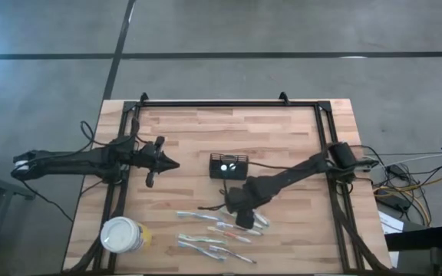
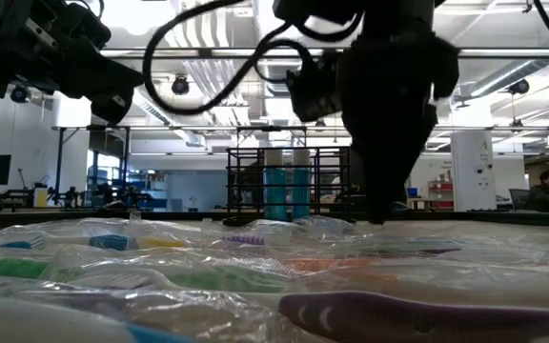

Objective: Pick & Place toothbrushing station
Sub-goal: Put the top blue toothbrush into the wire organizer

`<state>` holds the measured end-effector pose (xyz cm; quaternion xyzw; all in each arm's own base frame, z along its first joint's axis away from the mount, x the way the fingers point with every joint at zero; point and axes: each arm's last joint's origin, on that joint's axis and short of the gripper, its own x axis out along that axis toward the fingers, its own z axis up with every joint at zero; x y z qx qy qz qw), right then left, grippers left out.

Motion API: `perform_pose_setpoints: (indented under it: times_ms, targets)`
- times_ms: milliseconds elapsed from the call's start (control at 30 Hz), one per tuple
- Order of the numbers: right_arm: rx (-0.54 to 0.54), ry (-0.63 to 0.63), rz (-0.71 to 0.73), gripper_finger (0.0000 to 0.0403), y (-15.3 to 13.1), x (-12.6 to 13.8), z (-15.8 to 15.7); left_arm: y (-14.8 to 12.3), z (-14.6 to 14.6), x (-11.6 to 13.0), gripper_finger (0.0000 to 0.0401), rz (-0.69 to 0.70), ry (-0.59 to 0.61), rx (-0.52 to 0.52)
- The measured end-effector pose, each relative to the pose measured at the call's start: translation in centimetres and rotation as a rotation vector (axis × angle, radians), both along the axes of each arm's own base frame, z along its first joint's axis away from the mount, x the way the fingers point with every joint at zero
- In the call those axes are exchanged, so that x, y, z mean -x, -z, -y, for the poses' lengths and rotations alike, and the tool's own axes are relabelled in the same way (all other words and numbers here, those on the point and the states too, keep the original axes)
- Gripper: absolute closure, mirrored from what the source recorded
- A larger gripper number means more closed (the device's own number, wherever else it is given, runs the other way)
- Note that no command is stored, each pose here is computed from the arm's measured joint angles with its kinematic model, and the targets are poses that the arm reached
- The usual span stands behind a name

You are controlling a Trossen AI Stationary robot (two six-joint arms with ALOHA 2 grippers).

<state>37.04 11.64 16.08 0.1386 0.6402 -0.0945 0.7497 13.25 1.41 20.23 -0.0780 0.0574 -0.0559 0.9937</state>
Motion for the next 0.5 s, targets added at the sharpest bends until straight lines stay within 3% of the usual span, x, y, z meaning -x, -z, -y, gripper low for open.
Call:
perform_pose_setpoints:
  times_ms: [167,500]
  targets:
    - [0.014,0.013,-0.027,0.0164,1.11,-0.14,0.17,0.0,0.0,0.0,0.0387,0.001,0.0,-0.004]
    - [0.072,0.065,-0.037,0.017,0.66,0.22,0.58,0.0,0.0,0.0,0.0387,0.0,0.0,-0.002]
